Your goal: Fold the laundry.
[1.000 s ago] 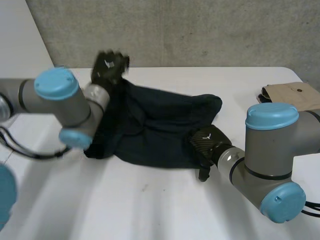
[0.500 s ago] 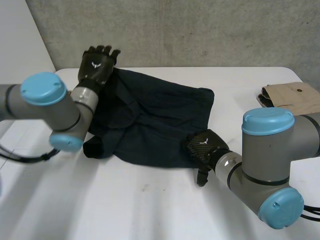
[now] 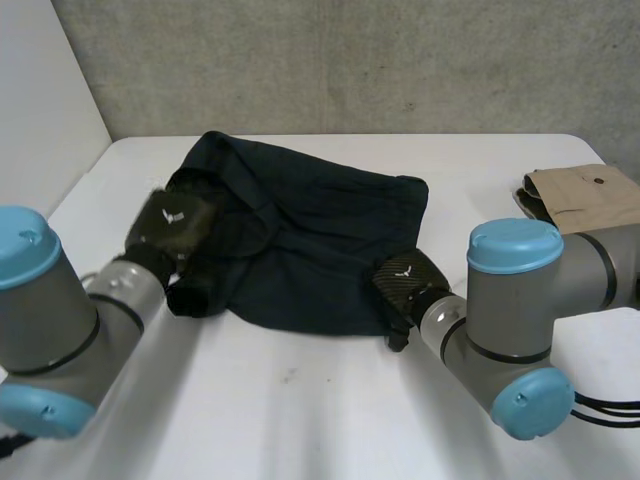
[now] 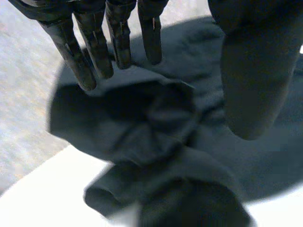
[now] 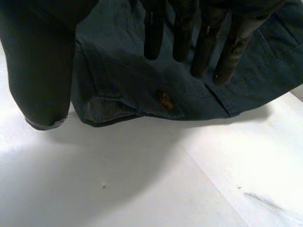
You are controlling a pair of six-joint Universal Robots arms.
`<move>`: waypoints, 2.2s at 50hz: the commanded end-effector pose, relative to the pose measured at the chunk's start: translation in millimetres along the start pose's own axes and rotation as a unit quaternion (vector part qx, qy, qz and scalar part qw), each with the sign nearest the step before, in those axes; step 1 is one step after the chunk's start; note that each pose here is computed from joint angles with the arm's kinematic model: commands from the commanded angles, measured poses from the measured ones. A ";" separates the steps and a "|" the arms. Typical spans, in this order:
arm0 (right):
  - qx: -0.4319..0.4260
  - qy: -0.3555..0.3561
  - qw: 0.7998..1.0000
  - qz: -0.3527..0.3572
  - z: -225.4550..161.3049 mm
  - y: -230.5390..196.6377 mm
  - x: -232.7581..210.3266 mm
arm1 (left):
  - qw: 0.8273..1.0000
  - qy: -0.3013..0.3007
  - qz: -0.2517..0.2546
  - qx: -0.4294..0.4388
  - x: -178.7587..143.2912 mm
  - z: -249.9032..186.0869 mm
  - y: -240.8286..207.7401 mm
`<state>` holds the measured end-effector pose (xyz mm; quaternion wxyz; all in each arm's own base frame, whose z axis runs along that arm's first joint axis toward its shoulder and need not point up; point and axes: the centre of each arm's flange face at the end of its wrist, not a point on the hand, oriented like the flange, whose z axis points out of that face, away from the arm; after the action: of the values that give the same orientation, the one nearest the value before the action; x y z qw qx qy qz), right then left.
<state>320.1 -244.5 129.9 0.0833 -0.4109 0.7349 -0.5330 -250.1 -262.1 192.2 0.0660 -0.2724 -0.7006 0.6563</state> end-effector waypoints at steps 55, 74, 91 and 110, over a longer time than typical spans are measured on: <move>0.114 0.120 0.981 -0.097 -103.8 -160.9 94.7 | 0.990 -0.097 0.006 0.103 -49.4 -40.8 -123.5; -0.028 0.057 0.997 -0.052 -19.2 -77.8 100.9 | 0.997 -0.046 -0.014 -0.060 -23.8 50.1 -18.2; 0.382 0.315 0.866 -0.069 -4.6 -222.5 187.6 | 0.927 -0.203 -0.017 0.315 -86.3 98.3 -190.7; 0.069 0.116 0.989 -0.053 -44.6 -147.4 134.8 | 0.986 -0.116 -0.030 0.112 -16.8 10.7 -113.2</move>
<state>298.6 -354.5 353.7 -0.0172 -0.3049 0.5683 -0.7640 -278.6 -323.8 338.7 0.0264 -0.1219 -0.5645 0.8160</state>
